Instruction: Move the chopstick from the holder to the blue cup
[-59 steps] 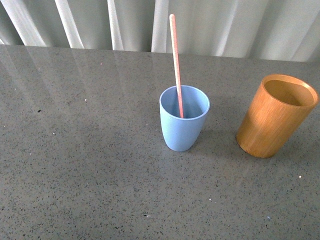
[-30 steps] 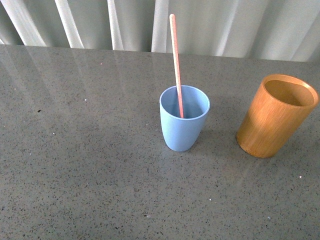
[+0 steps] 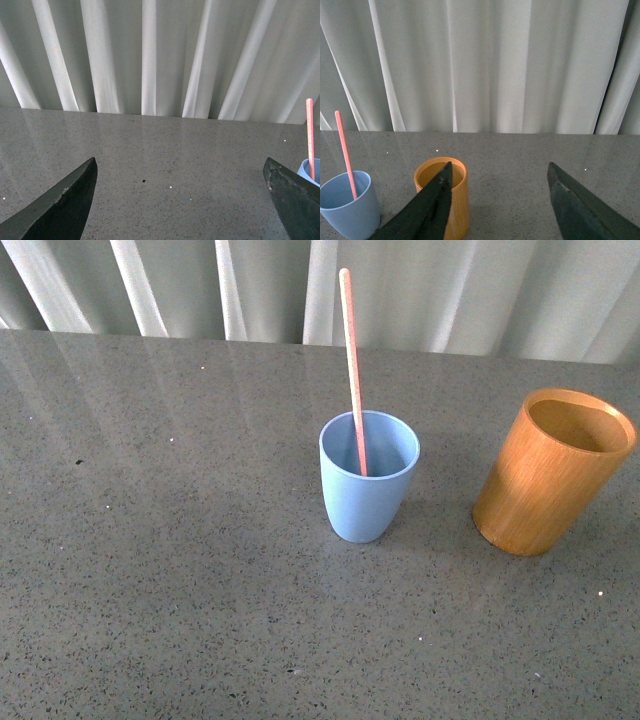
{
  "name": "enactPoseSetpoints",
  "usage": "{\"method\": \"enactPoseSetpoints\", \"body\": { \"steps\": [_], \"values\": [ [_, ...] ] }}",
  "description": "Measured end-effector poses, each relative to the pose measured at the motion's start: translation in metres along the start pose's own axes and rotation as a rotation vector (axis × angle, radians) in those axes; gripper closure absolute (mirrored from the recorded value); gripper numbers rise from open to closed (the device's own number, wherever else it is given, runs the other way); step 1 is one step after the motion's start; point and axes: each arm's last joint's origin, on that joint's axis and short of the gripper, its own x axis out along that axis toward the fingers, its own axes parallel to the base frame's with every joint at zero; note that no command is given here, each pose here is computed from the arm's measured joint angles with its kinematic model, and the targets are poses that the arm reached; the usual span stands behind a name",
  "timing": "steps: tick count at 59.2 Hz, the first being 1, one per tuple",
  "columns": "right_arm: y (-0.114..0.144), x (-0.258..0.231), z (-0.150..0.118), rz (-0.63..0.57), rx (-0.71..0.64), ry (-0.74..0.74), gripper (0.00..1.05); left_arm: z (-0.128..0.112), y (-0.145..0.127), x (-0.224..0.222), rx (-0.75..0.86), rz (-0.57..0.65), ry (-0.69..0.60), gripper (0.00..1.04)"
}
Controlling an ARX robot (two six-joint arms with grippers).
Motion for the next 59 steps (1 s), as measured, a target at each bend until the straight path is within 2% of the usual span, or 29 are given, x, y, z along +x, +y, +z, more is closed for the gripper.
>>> {"method": "enactPoseSetpoints", "body": {
  "steps": [12,16,59],
  "values": [
    [0.0,0.0,0.0,0.0,0.001,0.0,0.08,0.0,0.0,0.0,0.0,0.0,0.0,0.07],
    [0.0,0.0,0.0,0.0,0.0,0.0,0.1,0.0,0.0,0.0,0.0,0.0,0.0,0.07],
    [0.0,0.0,0.0,0.0,0.0,0.0,0.1,0.0,0.0,0.0,0.0,0.0,0.0,0.07]
  ]
}}
